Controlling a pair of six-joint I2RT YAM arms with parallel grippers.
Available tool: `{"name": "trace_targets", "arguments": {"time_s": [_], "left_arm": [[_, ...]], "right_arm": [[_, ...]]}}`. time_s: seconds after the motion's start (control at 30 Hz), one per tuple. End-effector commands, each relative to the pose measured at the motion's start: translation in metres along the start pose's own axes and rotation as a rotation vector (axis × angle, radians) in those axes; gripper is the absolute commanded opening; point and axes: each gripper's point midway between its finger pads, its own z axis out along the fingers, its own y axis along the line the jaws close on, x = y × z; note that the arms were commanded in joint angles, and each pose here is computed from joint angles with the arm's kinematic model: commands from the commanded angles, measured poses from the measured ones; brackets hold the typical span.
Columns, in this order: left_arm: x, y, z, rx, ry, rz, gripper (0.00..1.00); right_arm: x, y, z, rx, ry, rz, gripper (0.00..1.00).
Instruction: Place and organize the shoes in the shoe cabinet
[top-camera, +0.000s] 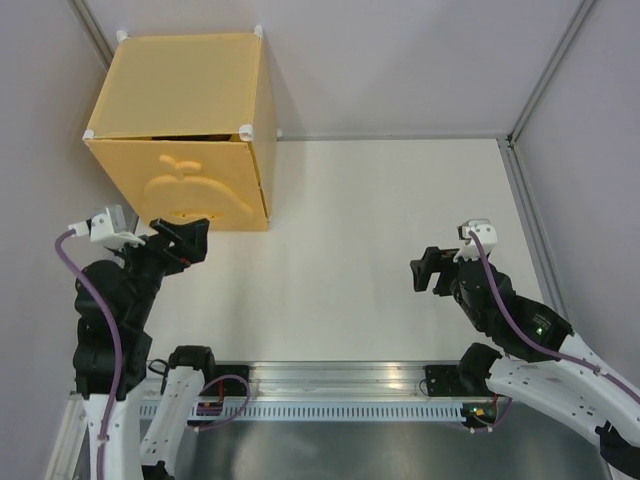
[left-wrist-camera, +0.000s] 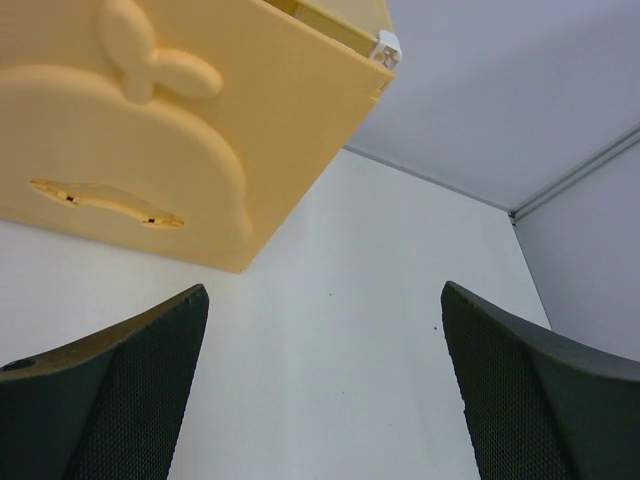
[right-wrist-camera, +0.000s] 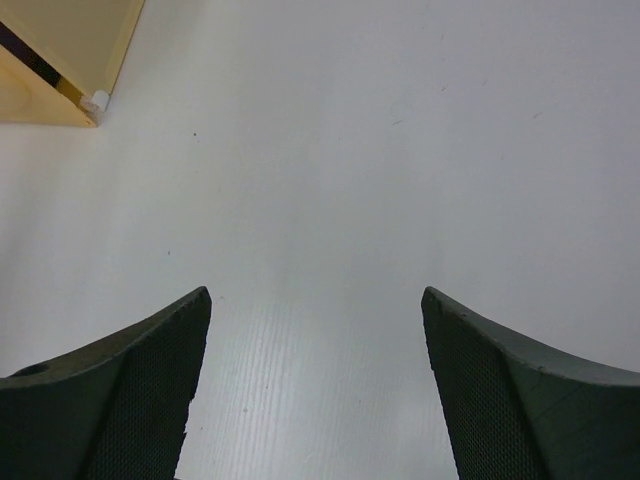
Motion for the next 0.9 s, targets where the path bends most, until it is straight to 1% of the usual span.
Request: {"name": "trace_targets", "arguments": {"time_s": [0.0, 0.03, 0.13, 0.2, 0.23, 0.3, 0.33, 0.37, 0.43, 0.53, 0.77, 0.87], "left_arm": [[0.011, 0.030, -0.035, -0.133, -0.018, 0.059, 1.00], [0.011, 0.034, -0.043, -0.150, -0.032, 0.062, 1.00], [0.001, 0.046, -0.076, -0.218, -0.136, 0.065, 1.00], [-0.002, 0.050, -0.092, -0.240, -0.173, 0.065, 1.00], [-0.006, 0.054, -0.105, -0.256, -0.224, 0.067, 1.00], [-0.006, 0.061, -0.119, -0.288, -0.259, 0.065, 1.00], [-0.010, 0.068, -0.130, -0.319, -0.305, 0.061, 1.00], [-0.010, 0.072, -0.136, -0.339, -0.321, 0.060, 1.00], [-0.011, 0.085, -0.146, -0.406, -0.341, 0.057, 1.00], [-0.010, 0.091, -0.151, -0.428, -0.351, 0.050, 1.00], [-0.009, 0.092, -0.155, -0.418, -0.352, 0.052, 1.00], [-0.007, 0.094, -0.156, -0.422, -0.349, 0.061, 1.00]], "right_arm": [[-0.022, -0.012, -0.013, 0.036, -0.070, 0.012, 0.90], [-0.025, -0.013, -0.015, 0.038, -0.081, 0.019, 0.91], [-0.035, -0.021, -0.025, 0.049, -0.121, 0.032, 0.93], [-0.046, -0.028, -0.035, 0.060, -0.163, 0.053, 0.94], [-0.050, -0.030, -0.039, 0.061, -0.176, 0.055, 0.95], [-0.061, -0.035, -0.050, 0.051, -0.223, 0.067, 0.98], [-0.064, -0.037, -0.054, 0.047, -0.236, 0.073, 0.98], [-0.067, -0.042, -0.058, 0.061, -0.255, 0.080, 0.98], [-0.072, -0.050, -0.067, 0.065, -0.293, 0.098, 0.98], [-0.076, -0.063, -0.079, 0.074, -0.351, 0.131, 0.98], [-0.085, -0.079, -0.105, 0.032, -0.479, 0.221, 0.98], [-0.084, -0.082, -0.106, 0.032, -0.499, 0.232, 0.98]]}}
